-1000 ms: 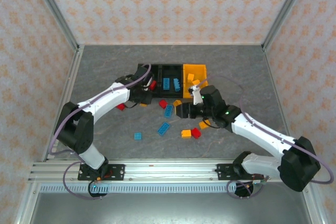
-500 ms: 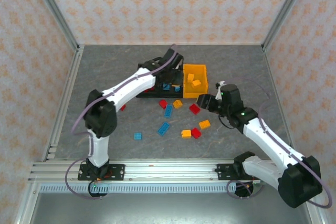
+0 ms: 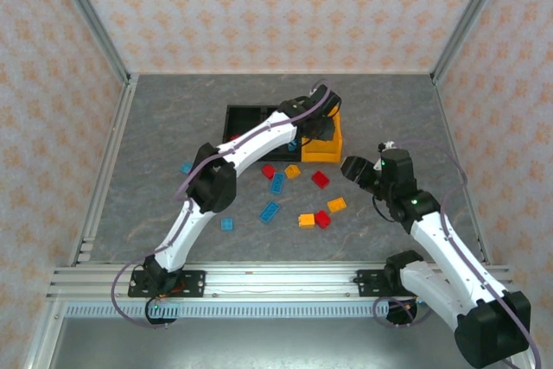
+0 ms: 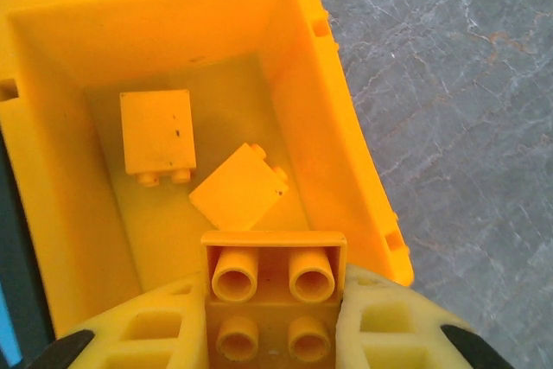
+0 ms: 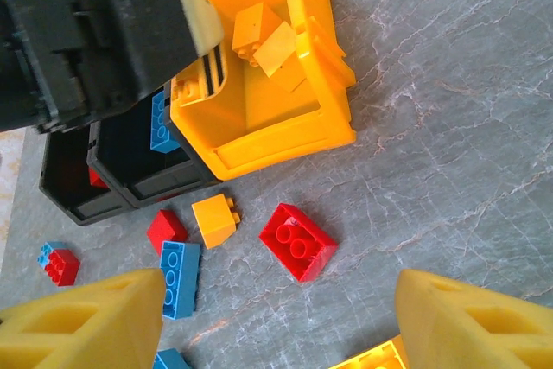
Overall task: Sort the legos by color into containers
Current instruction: Place the lego in the container, then pick up the lego from the center of the table.
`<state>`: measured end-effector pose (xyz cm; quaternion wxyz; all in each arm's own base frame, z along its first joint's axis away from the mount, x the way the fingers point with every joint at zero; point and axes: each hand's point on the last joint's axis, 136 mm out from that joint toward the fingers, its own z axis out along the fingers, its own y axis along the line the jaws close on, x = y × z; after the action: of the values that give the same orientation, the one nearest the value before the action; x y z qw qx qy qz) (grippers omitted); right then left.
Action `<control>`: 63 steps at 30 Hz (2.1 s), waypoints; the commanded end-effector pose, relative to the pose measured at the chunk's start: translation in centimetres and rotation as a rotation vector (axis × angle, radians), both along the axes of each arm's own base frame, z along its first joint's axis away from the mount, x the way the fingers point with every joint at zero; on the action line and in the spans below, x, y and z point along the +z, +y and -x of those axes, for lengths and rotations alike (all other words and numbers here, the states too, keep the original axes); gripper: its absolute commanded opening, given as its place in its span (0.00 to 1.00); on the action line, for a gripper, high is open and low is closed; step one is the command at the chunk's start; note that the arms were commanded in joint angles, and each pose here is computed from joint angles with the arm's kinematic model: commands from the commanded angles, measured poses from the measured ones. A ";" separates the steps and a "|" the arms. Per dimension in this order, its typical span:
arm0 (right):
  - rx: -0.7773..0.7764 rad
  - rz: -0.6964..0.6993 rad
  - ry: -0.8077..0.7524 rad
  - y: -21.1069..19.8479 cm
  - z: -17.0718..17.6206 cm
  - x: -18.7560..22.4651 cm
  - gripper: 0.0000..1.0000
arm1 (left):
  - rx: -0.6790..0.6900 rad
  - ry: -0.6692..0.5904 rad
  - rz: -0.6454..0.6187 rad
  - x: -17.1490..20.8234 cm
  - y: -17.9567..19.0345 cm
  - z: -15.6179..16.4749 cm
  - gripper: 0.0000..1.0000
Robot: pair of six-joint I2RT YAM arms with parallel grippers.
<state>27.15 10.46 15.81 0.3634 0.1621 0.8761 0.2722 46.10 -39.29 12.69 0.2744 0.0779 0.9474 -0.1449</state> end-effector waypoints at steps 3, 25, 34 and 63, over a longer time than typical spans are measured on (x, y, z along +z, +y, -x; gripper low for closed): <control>-0.035 0.012 0.002 -0.8 0.2 -0.1 0.71 | 0.030 0.004 -0.053 -1.6 0.2 -0.5 0.18; -0.019 0.028 -0.010 -0.7 -0.2 0.8 0.72 | 0.011 -0.074 0.007 4.7 0.5 0.6 0.49; 0.083 0.088 -0.010 1.5 -0.8 -0.4 0.73 | -0.049 -0.112 0.166 8.2 5.5 8.0 0.58; 0.349 0.349 0.113 9.6 -4.7 -11.0 0.69 | 0.186 -0.005 0.250 1.3 18.1 15.2 0.60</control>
<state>31.27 19.17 4.24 0.2744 -0.0223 0.9457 0.1727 30.85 -21.35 14.17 0.2972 -0.0363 0.9265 -0.2279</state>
